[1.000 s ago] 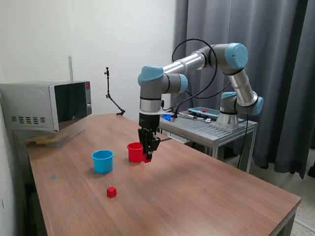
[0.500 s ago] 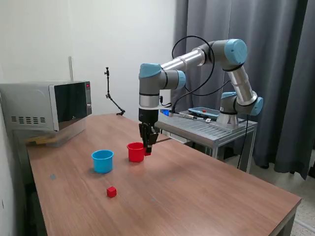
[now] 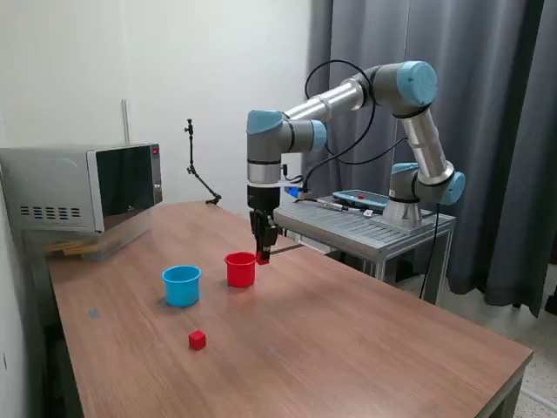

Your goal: Place red objects in the red bin, and blue objects in the blue bin.

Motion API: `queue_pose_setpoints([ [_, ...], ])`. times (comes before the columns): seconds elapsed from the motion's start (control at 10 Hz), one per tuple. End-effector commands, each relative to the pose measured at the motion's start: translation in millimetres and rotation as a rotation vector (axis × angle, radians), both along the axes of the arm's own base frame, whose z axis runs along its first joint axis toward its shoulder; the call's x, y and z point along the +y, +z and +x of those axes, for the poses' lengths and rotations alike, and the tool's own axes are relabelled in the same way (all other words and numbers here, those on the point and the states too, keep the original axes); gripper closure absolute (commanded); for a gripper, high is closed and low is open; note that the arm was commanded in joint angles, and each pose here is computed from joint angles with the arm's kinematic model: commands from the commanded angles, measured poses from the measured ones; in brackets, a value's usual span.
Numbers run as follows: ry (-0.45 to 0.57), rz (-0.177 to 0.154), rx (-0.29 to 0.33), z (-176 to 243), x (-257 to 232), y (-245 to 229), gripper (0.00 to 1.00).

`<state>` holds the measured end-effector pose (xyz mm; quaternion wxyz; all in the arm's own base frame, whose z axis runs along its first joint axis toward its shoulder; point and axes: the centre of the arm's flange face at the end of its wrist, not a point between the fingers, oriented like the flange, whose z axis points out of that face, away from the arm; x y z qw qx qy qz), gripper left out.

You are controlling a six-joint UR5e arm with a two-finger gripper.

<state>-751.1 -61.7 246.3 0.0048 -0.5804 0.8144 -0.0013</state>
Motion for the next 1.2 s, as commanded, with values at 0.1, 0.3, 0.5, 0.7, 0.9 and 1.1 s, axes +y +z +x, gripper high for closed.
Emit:
queue_pose_setpoints([
  [0.1,-0.036,-0.004,0.003,12,24,4,1.0],
  [0.3,-0.065,-0.004,0.005,20,44,3,1.0],
  [0.5,-0.094,-0.003,0.008,29,64,0,1.0],
  [0.7,-0.118,0.001,0.027,36,81,-6,1.0],
  [0.9,-0.126,0.016,0.089,41,87,-13,1.0],
  [1.1,-0.141,0.046,0.106,49,97,-22,1.0],
])
